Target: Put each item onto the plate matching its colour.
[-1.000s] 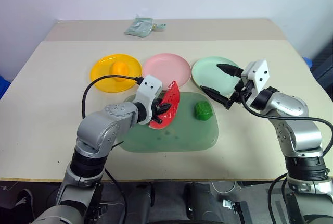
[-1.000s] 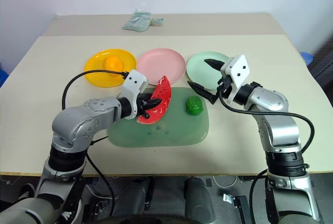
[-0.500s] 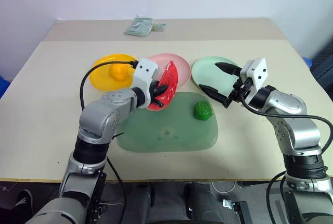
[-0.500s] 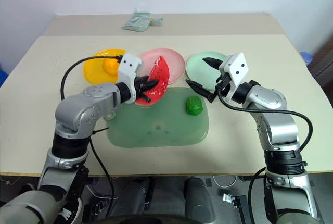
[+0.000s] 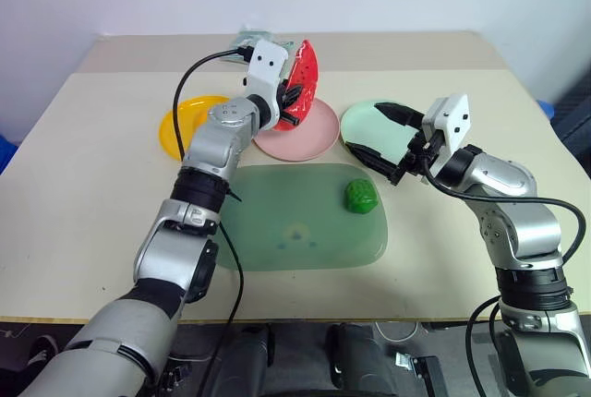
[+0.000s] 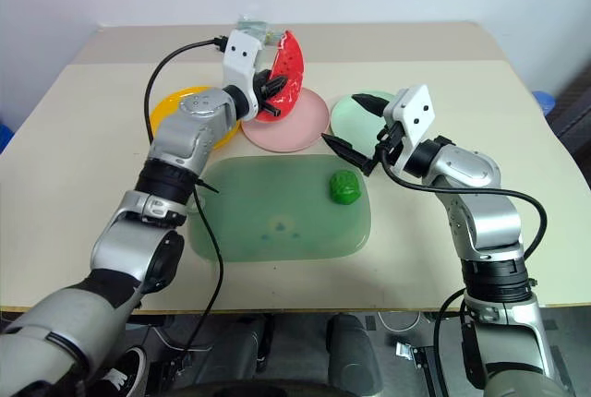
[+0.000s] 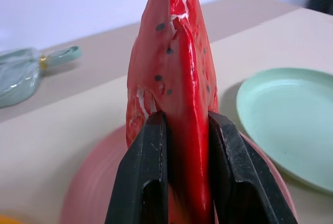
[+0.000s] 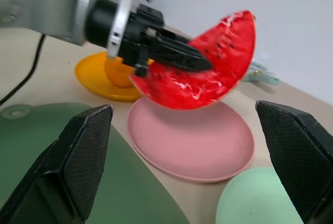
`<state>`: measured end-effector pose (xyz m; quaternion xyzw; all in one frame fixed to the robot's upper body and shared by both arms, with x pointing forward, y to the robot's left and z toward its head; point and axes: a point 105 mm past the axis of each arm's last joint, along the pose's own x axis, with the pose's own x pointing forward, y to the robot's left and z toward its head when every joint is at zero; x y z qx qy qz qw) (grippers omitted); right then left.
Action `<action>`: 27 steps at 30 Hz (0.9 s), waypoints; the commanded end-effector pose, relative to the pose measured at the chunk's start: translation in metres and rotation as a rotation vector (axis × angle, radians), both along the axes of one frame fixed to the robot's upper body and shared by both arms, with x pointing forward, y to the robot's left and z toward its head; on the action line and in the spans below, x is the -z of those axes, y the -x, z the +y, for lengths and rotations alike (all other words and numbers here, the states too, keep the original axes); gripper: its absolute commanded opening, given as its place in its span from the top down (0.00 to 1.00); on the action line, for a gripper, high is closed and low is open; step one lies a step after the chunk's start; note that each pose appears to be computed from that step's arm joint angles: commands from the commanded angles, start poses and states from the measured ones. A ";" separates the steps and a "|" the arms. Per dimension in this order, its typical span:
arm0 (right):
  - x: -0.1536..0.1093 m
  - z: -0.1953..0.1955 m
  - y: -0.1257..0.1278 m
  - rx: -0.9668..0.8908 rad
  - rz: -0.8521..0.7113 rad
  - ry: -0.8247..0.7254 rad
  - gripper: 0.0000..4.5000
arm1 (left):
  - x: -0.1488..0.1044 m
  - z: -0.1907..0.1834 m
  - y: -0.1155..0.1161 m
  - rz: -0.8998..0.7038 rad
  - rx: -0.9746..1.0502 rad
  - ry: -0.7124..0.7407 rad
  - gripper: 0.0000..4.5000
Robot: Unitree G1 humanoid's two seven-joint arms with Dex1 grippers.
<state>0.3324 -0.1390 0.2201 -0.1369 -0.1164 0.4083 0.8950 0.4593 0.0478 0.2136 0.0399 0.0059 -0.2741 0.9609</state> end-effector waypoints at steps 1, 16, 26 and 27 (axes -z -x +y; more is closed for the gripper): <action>-0.006 -0.003 0.008 0.012 -0.047 0.016 0.00 | 0.012 -0.001 -0.003 -0.013 0.058 -0.005 0.50; 0.011 0.001 0.015 -0.075 0.046 0.065 0.00 | -0.051 0.008 0.046 -0.285 0.344 0.073 0.01; 0.047 0.008 0.018 -0.115 0.159 0.171 0.00 | -0.022 0.051 0.141 -0.143 0.772 0.041 0.01; 0.049 0.011 0.018 -0.120 0.171 0.158 0.00 | -0.019 0.058 0.148 -0.141 0.785 0.014 0.01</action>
